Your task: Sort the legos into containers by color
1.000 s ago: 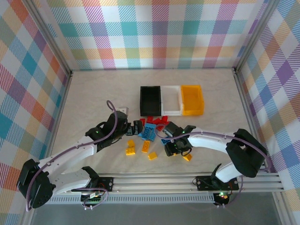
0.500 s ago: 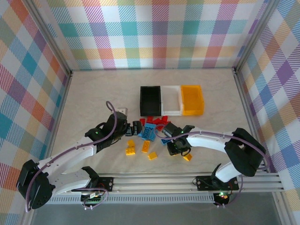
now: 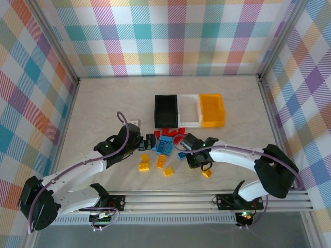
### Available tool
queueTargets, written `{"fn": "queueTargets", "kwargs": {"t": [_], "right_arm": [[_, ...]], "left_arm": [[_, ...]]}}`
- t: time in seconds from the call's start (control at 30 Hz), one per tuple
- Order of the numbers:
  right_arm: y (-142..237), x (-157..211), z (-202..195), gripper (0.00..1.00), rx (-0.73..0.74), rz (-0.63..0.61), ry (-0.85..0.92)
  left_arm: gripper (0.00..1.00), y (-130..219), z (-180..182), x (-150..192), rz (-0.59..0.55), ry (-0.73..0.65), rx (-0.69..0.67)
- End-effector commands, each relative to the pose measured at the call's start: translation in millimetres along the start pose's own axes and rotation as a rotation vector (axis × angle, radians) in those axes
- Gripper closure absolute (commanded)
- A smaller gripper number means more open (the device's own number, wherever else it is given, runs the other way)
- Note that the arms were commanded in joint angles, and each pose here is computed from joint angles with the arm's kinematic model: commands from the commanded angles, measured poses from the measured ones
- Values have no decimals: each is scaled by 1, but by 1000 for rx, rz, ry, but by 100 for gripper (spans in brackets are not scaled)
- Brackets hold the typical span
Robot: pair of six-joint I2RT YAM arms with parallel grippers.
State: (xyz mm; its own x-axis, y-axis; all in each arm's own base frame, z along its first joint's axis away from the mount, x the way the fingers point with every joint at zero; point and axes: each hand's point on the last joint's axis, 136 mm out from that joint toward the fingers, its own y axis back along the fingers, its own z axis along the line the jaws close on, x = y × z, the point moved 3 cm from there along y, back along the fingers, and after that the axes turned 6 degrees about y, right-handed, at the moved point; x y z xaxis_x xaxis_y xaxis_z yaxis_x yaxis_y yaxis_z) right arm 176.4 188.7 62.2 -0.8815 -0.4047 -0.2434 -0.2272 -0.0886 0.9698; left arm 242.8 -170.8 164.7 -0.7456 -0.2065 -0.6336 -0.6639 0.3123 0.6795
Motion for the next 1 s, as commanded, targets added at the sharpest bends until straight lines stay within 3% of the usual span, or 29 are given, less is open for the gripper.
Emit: {"fn": "queueTargets", "kwargs": {"t": [0.0,0.53,0.77,0.97], "right_arm": [[17,-7,-5,66,25,-38,-4],[69,-50,-16,65,1,-188,-36],[92,-97,-48,65,-67,-287,-139],[90,-140,-84,65,-87,-325,-235]], "left_arm": [[0,2,1,1,-3,0,-4],[0,5,-3,-5,-3,-38,-5],[0,3,-6,-8,9,-45,9],[0,-1,-3,-13,26,-17,29]]}}
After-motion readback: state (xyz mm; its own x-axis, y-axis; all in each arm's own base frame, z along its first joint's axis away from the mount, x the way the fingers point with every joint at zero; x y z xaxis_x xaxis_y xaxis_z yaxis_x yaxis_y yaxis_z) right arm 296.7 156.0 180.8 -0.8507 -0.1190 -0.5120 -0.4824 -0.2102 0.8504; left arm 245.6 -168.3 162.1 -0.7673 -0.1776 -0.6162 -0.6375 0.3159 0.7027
